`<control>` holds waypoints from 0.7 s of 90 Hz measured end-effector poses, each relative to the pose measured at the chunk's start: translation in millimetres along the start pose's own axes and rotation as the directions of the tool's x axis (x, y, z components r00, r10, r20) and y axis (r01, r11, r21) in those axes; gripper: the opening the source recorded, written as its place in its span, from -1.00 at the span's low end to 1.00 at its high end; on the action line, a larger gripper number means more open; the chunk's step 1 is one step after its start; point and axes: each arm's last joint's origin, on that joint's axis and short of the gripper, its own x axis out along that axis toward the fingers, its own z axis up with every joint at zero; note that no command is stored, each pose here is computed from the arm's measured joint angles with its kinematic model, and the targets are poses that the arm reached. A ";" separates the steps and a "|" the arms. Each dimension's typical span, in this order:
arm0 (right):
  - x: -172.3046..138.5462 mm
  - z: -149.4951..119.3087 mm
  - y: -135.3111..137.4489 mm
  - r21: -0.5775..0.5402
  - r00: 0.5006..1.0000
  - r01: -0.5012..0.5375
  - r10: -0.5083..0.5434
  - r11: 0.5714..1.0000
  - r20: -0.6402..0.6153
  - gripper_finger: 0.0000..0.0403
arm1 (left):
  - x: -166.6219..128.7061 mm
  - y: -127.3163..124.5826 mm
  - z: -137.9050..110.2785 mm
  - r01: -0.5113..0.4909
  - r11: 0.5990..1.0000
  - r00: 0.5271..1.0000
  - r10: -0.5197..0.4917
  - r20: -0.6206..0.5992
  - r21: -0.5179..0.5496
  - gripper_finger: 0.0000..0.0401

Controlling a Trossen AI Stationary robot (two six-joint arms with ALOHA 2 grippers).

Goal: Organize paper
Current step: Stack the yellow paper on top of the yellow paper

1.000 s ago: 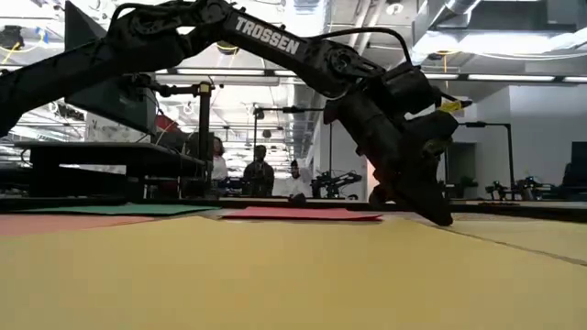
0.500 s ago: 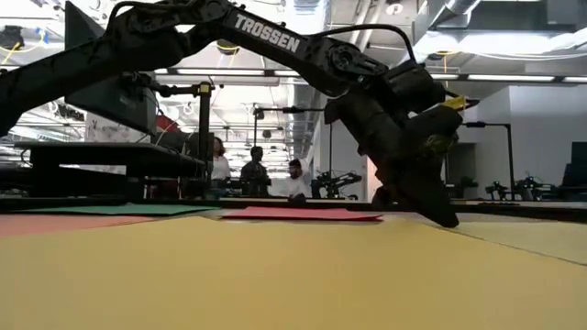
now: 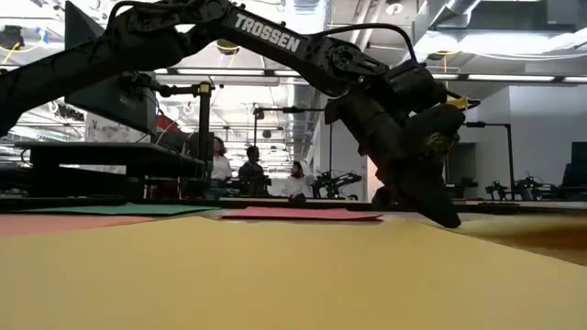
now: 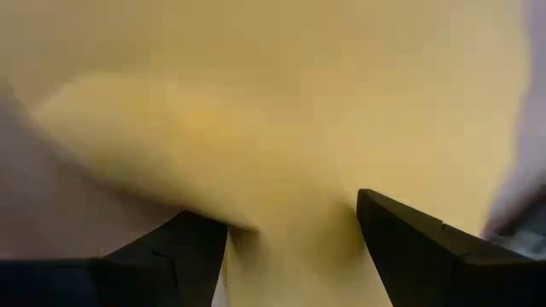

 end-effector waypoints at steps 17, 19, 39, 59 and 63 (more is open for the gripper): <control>0.1 2.0 -2.3 0.044 1.000 0.014 -0.014 0.999 -0.012 0.22 | 0.2 0.1 -0.1 0.000 1.000 1.000 0.000 0.000 0.000 -1.00; -0.1 1.8 -1.7 0.052 1.000 0.008 -0.008 0.999 -0.014 0.22 | 0.2 0.1 -0.1 0.000 1.000 1.000 0.000 0.000 0.000 -1.00; -18.5 3.2 8.4 0.054 0.989 -0.122 0.126 0.991 -0.076 0.21 | -1.9 5.0 0.2 -0.026 1.000 1.000 0.026 0.001 -0.005 -1.00; -46.2 -2.2 17.7 0.102 0.936 -0.347 0.351 0.932 -0.026 0.18 | -5.4 13.1 -0.2 -0.037 0.999 0.999 0.037 -0.006 -0.012 -1.00; -50.0 -5.5 16.2 0.126 0.933 -0.355 0.360 0.926 -0.017 0.17 | -5.4 13.2 -0.2 -0.039 0.999 0.999 0.039 -0.007 -0.012 -1.00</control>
